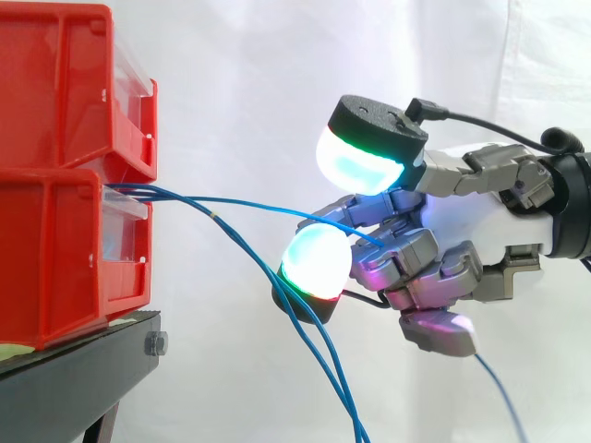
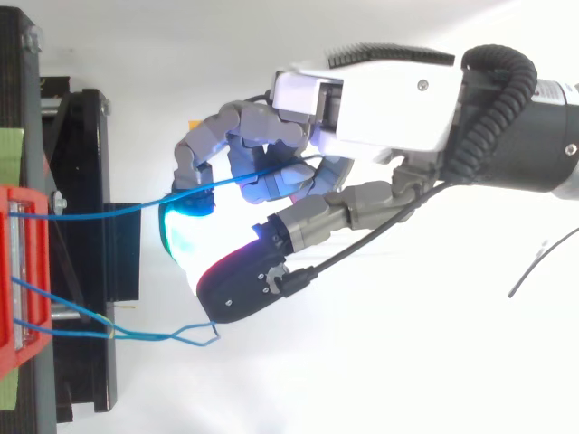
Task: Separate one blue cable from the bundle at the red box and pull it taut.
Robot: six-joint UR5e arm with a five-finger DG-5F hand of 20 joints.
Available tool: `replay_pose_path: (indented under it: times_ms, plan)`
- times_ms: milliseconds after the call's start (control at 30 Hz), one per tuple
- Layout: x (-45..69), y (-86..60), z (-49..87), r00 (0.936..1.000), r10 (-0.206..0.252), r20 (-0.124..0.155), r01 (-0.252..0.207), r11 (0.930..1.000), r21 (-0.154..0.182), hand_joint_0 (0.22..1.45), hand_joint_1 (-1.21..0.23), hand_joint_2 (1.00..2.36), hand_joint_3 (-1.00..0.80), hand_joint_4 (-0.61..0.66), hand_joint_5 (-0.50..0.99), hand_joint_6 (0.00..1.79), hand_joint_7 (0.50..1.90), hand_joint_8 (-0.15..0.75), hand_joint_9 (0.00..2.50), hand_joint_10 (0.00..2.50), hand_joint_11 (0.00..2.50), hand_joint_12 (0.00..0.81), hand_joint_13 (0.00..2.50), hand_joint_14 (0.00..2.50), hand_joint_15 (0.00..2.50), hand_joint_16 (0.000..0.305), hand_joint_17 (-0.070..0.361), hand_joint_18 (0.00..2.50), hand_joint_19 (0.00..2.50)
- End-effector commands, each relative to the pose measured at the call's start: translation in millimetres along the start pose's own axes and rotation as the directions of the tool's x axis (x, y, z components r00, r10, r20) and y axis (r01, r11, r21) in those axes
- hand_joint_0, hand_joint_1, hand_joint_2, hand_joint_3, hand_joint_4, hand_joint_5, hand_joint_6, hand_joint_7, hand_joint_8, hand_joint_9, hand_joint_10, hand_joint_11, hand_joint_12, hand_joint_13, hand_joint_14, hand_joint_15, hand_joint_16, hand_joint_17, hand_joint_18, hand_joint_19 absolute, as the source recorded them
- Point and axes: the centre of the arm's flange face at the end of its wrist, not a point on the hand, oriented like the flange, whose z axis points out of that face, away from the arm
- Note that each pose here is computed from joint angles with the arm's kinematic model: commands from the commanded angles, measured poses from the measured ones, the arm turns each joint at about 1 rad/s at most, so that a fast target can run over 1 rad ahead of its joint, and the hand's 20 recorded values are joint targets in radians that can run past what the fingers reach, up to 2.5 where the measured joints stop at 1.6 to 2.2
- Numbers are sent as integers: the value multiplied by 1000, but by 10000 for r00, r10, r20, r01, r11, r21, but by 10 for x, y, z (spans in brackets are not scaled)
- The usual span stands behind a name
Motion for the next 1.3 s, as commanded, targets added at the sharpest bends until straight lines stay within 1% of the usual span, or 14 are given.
replay_pose_path:
  times_ms: [0, 67, 133, 200, 267, 367, 500, 567, 767, 833, 867, 933, 1067, 1267]
  plan:
    - [26, 24, 23, 9994, 309, 181, -305, 9993, -221, 499, -517, 1000, -500, 235, -254, 850, 904, 403, 441, 2500, 2355, 642, 1471, 2500, 1689, 71, 159, 1555, 955]
    - [14, 29, 31, 9987, 407, 310, -398, 9988, -272, 498, -521, 1000, -500, 236, -251, 843, 916, 414, 482, 2500, 2403, 660, 1550, 2500, 1691, 72, 163, 1678, 916]
    - [4, 12, 35, 9964, 620, 584, -604, 9977, -297, 497, -525, 1000, -500, 249, -246, 835, 914, 427, 552, 2500, 2474, 673, 1644, 2500, 1704, 73, 165, 1814, 896]
    - [-1, -30, 30, 9937, 786, 796, -761, 9965, -333, 497, -528, 1000, -500, 252, -246, 832, 917, 435, 575, 2500, 2490, 673, 1669, 2500, 1704, 73, 164, 1838, 918]
    - [-4, -24, 49, 9886, 1025, 1101, -969, 9938, -551, 499, -532, 1000, -500, 252, -244, 829, 923, 434, 584, 2500, 2500, 673, 1676, 2500, 1694, 74, 166, 1862, 884]
    - [-11, -14, 61, 9851, 1143, 1285, -1063, 9920, -675, 501, -537, 1000, -500, 252, -244, 828, 918, 437, 591, 2500, 2500, 673, 1684, 2500, 1694, 73, 165, 1863, 891]
    - [-40, -27, 57, 9805, 1158, 1591, -1077, 9925, -586, 500, -542, 1000, -500, 243, -244, 819, 936, 456, 596, 2500, 2500, 671, 1651, 2500, 1711, 74, 166, 1822, 922]
    - [-50, -72, 56, 9768, 1135, 1815, -1074, 9933, -427, 500, -543, 1000, -500, 244, -246, 817, 941, 464, 578, 2500, 2500, 666, 1640, 2500, 1702, 73, 164, 1803, 929]
    - [-3, -73, 52, 9777, 975, 1858, -933, 9952, -312, 499, -555, 1000, -500, 245, -249, 807, 941, 462, 498, 2500, 2500, 662, 1595, 2500, 1681, 73, 164, 1748, 936]
    - [36, -127, 16, 9788, 823, 1873, -816, 9966, -118, 500, -565, 1000, -500, 247, -249, 804, 938, 457, 476, 2500, 2500, 655, 1563, 2500, 1669, 71, 160, 1716, 930]
    - [101, -252, -41, 9804, 690, 1847, -719, 9974, 90, 499, -567, 1000, -500, 246, -249, 804, 931, 457, 475, 2500, 2500, 647, 1558, 2500, 1669, 71, 160, 1716, 928]
    - [151, -314, -65, 9801, 701, 1856, -725, 9973, 62, 508, -580, 1000, -500, 247, -249, 801, 937, 459, 476, 2500, 2500, 646, 1552, 2500, 1652, 69, 155, 1702, 925]
    - [240, -400, -77, 9748, 834, 2068, -751, 9960, -476, 514, -594, 1000, -500, 246, -247, 798, 948, 457, 486, 2500, 2500, 648, 1553, 2500, 1642, 69, 155, 1704, 921]
    - [247, -400, -83, 9704, 806, 2278, -737, 9965, -384, 529, -598, 1000, -500, 237, -242, 794, 956, 458, 512, 2500, 2500, 652, 1563, 2500, 1660, 69, 156, 1715, 925]
